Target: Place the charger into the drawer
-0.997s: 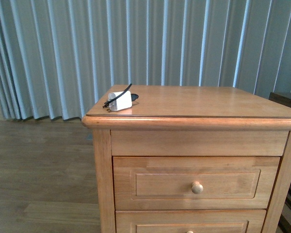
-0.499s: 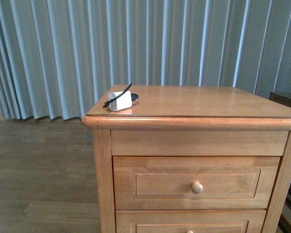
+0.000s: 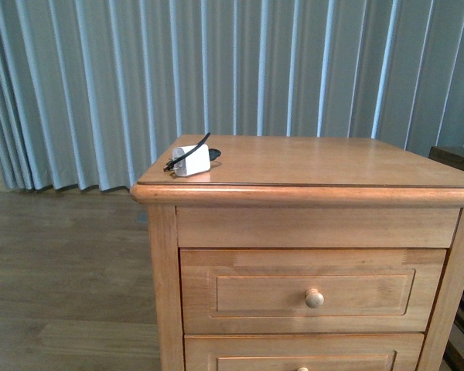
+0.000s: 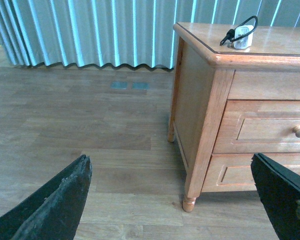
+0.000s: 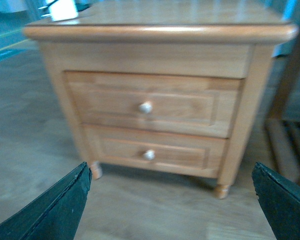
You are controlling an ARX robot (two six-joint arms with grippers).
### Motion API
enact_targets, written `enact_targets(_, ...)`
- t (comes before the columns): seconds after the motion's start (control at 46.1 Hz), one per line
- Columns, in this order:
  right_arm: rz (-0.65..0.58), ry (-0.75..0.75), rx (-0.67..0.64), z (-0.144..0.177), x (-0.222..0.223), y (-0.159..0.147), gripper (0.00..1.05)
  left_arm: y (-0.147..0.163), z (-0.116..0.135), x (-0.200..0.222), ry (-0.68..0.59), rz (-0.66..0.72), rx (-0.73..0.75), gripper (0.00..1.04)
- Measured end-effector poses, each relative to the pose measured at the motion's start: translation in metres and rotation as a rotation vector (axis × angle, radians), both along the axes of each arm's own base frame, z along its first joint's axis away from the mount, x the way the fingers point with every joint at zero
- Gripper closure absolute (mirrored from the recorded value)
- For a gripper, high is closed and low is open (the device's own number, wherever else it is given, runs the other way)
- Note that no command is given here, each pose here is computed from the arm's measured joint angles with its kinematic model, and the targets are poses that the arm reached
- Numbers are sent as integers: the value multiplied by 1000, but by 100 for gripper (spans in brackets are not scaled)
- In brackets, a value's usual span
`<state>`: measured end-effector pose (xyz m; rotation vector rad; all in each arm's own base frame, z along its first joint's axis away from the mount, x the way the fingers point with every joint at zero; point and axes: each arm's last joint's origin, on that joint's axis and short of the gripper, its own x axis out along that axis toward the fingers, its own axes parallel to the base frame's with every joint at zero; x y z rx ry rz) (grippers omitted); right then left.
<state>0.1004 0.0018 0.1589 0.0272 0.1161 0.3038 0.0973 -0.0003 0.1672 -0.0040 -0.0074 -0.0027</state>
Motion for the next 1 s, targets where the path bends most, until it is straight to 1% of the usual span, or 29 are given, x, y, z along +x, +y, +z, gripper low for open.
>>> enact_targets(0.043,46,18,4,-1,1,3,8,0,0,0,0,2,0,6)
enact_targets(0.108,75,18,-5,0,3,8,8,0,0,0,0,1,0,6)
enact_targets(0.26,53,3,-63,7,18,28,8,0,0,0,0,2,0,6)
enact_targets(0.369,65,7,-104,9,30,47,8,0,0,0,0,1,0,6)
enact_targets(0.542,81,10,-131,12,52,70,8,0,0,0,0,1,0,6)
enact_targets(0.759,72,26,-160,4,83,92,8,0,0,0,0,1,0,6)
enact_targets(0.997,68,53,-213,-17,125,118,8,0,0,0,0,1,0,6)
